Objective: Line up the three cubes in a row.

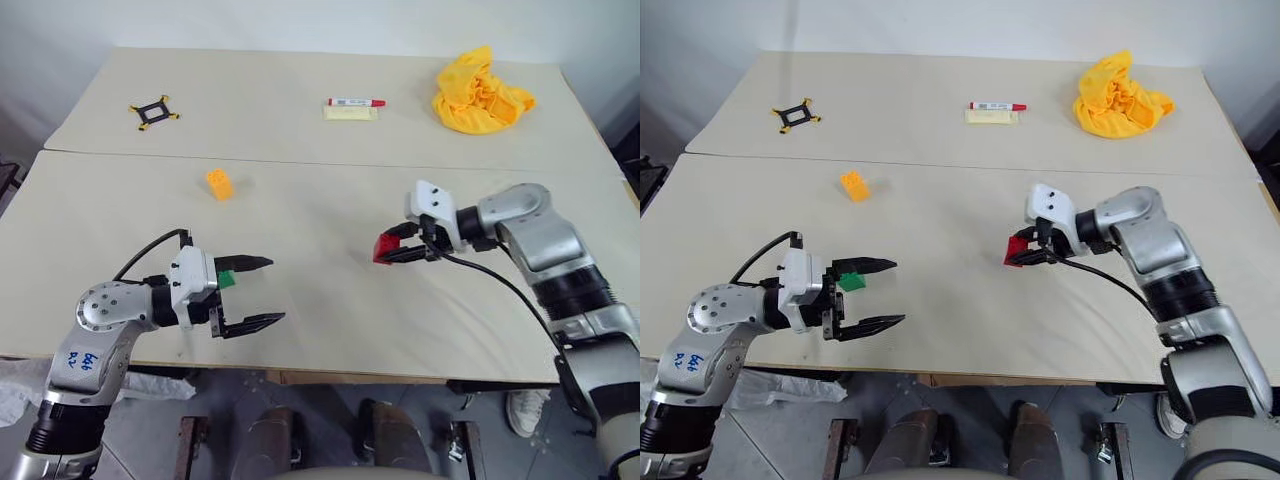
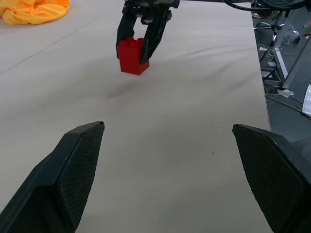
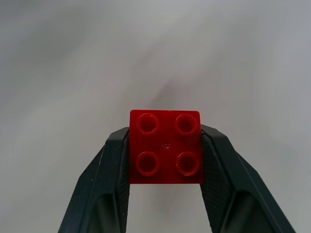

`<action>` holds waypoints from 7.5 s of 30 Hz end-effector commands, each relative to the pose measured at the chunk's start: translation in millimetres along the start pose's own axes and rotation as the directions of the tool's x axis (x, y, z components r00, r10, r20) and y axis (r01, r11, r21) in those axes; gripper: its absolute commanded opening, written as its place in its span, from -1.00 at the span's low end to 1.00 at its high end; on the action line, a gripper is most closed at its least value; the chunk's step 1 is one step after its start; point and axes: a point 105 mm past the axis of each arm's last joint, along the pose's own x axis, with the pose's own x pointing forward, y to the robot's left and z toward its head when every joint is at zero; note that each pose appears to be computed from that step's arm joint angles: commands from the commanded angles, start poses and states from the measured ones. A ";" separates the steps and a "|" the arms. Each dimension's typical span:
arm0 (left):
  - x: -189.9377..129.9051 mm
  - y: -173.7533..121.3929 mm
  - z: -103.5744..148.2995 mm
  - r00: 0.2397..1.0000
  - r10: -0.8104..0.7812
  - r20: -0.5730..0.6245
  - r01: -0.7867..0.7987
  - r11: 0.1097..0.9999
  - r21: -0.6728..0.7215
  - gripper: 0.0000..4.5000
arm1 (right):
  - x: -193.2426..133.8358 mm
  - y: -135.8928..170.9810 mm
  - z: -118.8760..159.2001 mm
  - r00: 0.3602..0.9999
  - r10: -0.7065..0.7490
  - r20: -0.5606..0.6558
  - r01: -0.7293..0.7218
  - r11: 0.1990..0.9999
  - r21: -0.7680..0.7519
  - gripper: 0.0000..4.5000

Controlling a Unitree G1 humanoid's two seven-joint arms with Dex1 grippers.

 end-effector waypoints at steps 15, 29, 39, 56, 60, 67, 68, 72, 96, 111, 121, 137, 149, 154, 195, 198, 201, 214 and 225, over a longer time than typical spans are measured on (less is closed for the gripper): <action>-12.9 5.7 20.5 0.995 0.091 0.028 -0.092 0.995 0.039 1.00 | -3.3 -10.6 18.3 0.991 0.013 0.132 0.006 0.989 -0.146 0.98; -150.9 8.7 -28.2 0.876 0.462 -0.142 -0.480 0.865 -0.145 1.00 | -65.0 47.2 -30.4 0.841 -0.046 0.540 0.089 0.995 -0.054 0.98; -178.2 -3.6 -56.9 0.854 0.462 -0.241 -0.510 0.836 -0.204 1.00 | -58.4 81.1 -42.7 0.823 -0.035 0.567 0.070 0.997 -0.039 0.98; -69.4 54.6 -67.6 0.955 0.241 -0.174 -0.262 0.959 -0.110 0.92 | -47.4 92.8 -11.3 0.771 0.031 0.636 0.005 0.998 -0.056 0.99; -68.4 61.6 -63.3 0.958 0.250 -0.140 -0.267 0.956 -0.123 0.46 | -44.5 95.3 -4.9 0.754 0.009 0.657 0.029 0.999 -0.046 1.00; -52.3 57.5 -38.7 0.992 0.098 -0.077 -0.107 0.987 -0.122 -0.34 | -47.4 97.8 -8.1 0.755 -0.048 0.653 0.073 0.997 -0.011 1.00; -44.2 58.3 -28.4 0.997 0.057 -0.053 -0.063 0.991 -0.117 -0.34 | -49.9 96.7 -8.7 0.756 -0.062 0.652 0.087 0.996 -0.006 1.00; 1.4 59.7 1.7 0.989 -0.146 -0.021 0.145 0.989 -0.027 -0.34 | -66.3 88.8 -6.6 0.732 -0.142 0.666 0.149 0.988 0.048 1.00; 82.8 94.1 -27.1 0.959 -0.263 -0.107 0.266 0.964 0.017 0.07 | -75.4 92.9 -12.2 0.741 -0.271 0.615 0.274 0.957 0.092 1.00; -78.0 76.5 -2.5 0.811 0.540 0.226 -0.550 0.835 -0.021 0.99 | -48.8 70.2 18.7 0.647 -0.233 0.726 0.245 0.965 0.091 1.00; -157.8 1.7 -48.5 0.462 0.887 -0.026 -0.879 0.454 -0.143 0.99 | -46.4 65.5 33.3 0.643 -0.168 0.748 0.223 0.974 0.027 1.00; -36.9 120.8 -25.4 0.378 0.912 -0.162 -0.890 0.309 -0.336 0.99 | -45.9 65.4 17.5 0.675 -0.184 0.714 0.210 0.976 0.053 1.00; 12.9 178.8 -37.5 0.280 0.924 -0.259 -0.932 0.198 -0.303 0.99 | -45.9 70.6 15.5 0.672 -0.214 0.709 0.231 0.970 0.073 1.00; 28.6 186.1 -34.5 0.303 0.922 -0.242 -0.925 0.223 -0.307 0.99 | -44.9 71.6 15.9 0.671 -0.215 0.709 0.230 0.970 0.076 1.00; -54.1 105.5 -50.3 0.974 -0.017 -0.225 0.027 0.999 0.042 -0.35 | -58.5 84.0 1.0 0.713 -0.259 0.652 0.240 0.963 0.121 1.00; -41.6 108.8 -53.2 0.972 -0.029 -0.232 0.043 0.998 0.055 -0.35 | -60.6 85.2 0.6 0.718 -0.262 0.645 0.245 0.962 0.118 1.00; -32.0 112.8 -53.9 0.971 -0.024 -0.239 0.042 0.997 0.071 -0.35 | -63.8 85.3 -0.6 0.723 -0.270 0.636 0.254 0.960 0.119 1.00; -34.7 124.6 -48.6 0.964 0.014 -0.264 0.000 0.999 0.052 0.17 | -61.8 90.6 0.8 0.734 -0.256 0.629 0.234 0.965 0.119 1.00; -52.0 122.7 -55.2 0.960 0.060 -0.273 -0.049 0.998 0.047 0.84 | -56.3 87.2 5.8 0.737 -0.226 0.637 0.206 0.973 0.107 1.00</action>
